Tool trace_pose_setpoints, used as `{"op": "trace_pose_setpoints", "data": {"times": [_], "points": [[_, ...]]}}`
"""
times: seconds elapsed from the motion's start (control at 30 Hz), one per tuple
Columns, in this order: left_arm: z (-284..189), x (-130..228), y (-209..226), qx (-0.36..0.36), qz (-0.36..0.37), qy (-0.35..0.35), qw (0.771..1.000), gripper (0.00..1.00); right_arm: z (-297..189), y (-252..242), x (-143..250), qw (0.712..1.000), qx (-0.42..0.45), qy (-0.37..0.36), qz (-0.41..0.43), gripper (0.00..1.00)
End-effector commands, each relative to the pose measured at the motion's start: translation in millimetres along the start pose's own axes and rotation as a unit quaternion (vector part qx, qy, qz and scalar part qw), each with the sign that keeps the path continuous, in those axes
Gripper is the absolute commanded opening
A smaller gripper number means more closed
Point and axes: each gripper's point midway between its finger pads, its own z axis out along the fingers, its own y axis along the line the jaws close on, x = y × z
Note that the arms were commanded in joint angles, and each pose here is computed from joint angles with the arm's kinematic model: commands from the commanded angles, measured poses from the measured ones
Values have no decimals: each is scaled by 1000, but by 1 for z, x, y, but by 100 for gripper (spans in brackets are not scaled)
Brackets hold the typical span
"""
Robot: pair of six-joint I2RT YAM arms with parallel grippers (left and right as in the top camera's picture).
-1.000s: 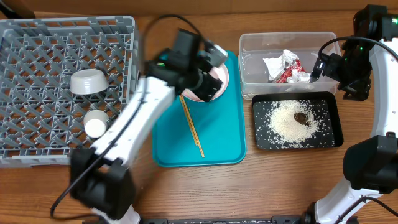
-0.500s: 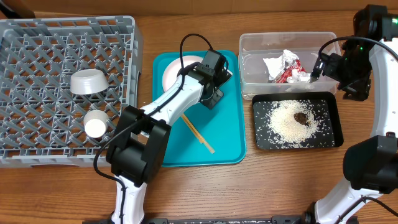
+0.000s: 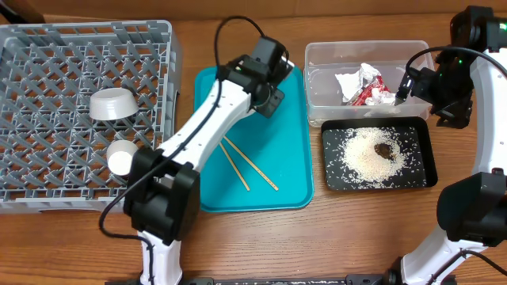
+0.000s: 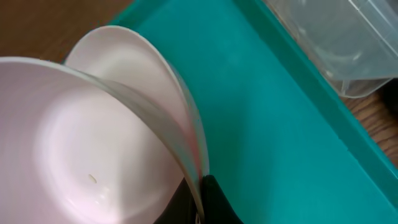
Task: Sort waste into correct bins and load items into the dishwasher
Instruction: 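Move the left gripper to the pink plate and grasp its rim, then carry the pink plate to the rack and stand it upright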
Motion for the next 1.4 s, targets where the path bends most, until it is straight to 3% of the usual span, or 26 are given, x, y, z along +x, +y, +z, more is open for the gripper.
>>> {"op": "trace_pose_setpoints", "data": {"times": [0.0,0.23,0.67,0.9,1.03,1.23,1.37], "points": [[-37,-17,15,26,-37,-44,998,4,-15,1,2,1000,-9,-23,1,100],[-43,-12,6,124,-68,-45,989,4,-15,1,2,1000,-10,-23,1,100],[-41,19,4,116,-75,19,990,8,-15,1,2,1000,-10,-23,1,100],[-29,40,-1,117,-77,51,989,4,-15,1,2,1000,-10,-23,1,100],[-34,31,6,112,-79,35,990,4,-15,1,2,1000,-9,-23,1,100],[-88,-11,58,89,-114,-58,988,4,-15,1,2,1000,-9,-23,1,100],[-120,-20,100,141,-161,-122,969,4,-15,1,2,1000,-9,-23,-1,100]]}}
